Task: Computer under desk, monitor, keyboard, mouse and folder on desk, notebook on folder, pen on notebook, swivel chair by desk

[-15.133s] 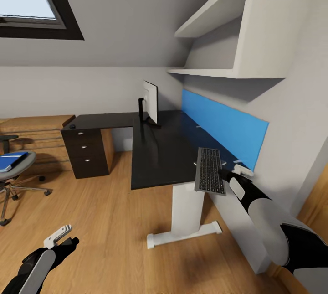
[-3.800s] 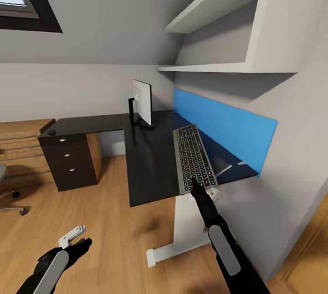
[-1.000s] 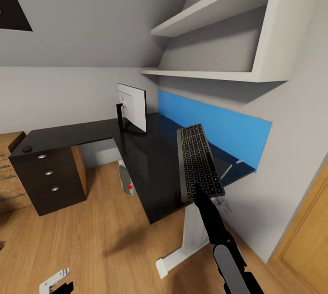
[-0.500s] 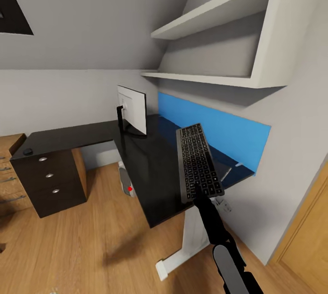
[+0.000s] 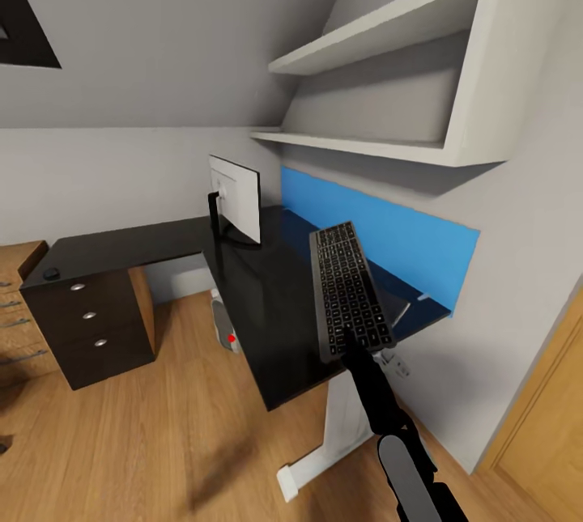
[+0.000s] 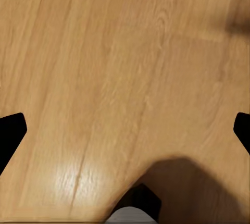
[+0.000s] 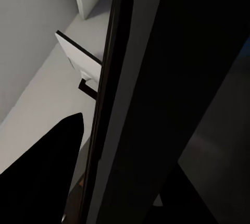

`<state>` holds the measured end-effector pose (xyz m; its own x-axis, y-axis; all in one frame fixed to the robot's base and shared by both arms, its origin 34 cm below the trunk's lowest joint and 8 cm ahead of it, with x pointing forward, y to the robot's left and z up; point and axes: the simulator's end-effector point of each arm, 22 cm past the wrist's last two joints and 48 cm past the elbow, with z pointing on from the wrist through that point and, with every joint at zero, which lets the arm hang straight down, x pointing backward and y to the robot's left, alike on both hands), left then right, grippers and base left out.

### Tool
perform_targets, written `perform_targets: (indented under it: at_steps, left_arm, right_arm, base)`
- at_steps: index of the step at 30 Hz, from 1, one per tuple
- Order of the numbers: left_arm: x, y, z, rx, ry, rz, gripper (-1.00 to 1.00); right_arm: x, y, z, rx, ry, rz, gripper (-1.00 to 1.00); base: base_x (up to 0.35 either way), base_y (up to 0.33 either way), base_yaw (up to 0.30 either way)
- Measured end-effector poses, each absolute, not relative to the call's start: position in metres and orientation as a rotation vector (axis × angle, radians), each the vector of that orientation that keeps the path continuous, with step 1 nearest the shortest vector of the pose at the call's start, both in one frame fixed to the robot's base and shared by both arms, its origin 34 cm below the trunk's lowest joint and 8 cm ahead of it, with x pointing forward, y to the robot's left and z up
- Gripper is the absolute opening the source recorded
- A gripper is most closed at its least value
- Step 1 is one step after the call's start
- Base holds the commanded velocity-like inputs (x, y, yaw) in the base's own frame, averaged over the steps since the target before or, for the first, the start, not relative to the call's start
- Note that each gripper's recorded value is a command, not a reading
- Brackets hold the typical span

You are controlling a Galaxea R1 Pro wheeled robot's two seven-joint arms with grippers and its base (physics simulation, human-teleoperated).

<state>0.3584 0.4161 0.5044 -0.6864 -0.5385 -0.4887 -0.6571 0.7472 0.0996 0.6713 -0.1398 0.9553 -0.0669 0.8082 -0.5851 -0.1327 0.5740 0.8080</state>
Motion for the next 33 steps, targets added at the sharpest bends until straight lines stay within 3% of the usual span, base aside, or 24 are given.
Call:
perform_targets:
  at_steps: [22, 33]
  left_arm:
    - [0.381, 0.419, 0.543, -0.893, 2.369, 0.385, 1.0]
    - [0.384, 0.419, 0.546, -0.889, 2.344, 0.388, 1.0]
  right_arm:
    - [0.671, -0.142, 0.979, 0.609, 1.44, 0.857, -1.0]
    - [0.671, -0.138, 0.976, 0.602, 1.462, 0.864, -1.0]
  base:
    - [0.0, 0.003, 0.0]
    - [0.051, 0.251, 0.0]
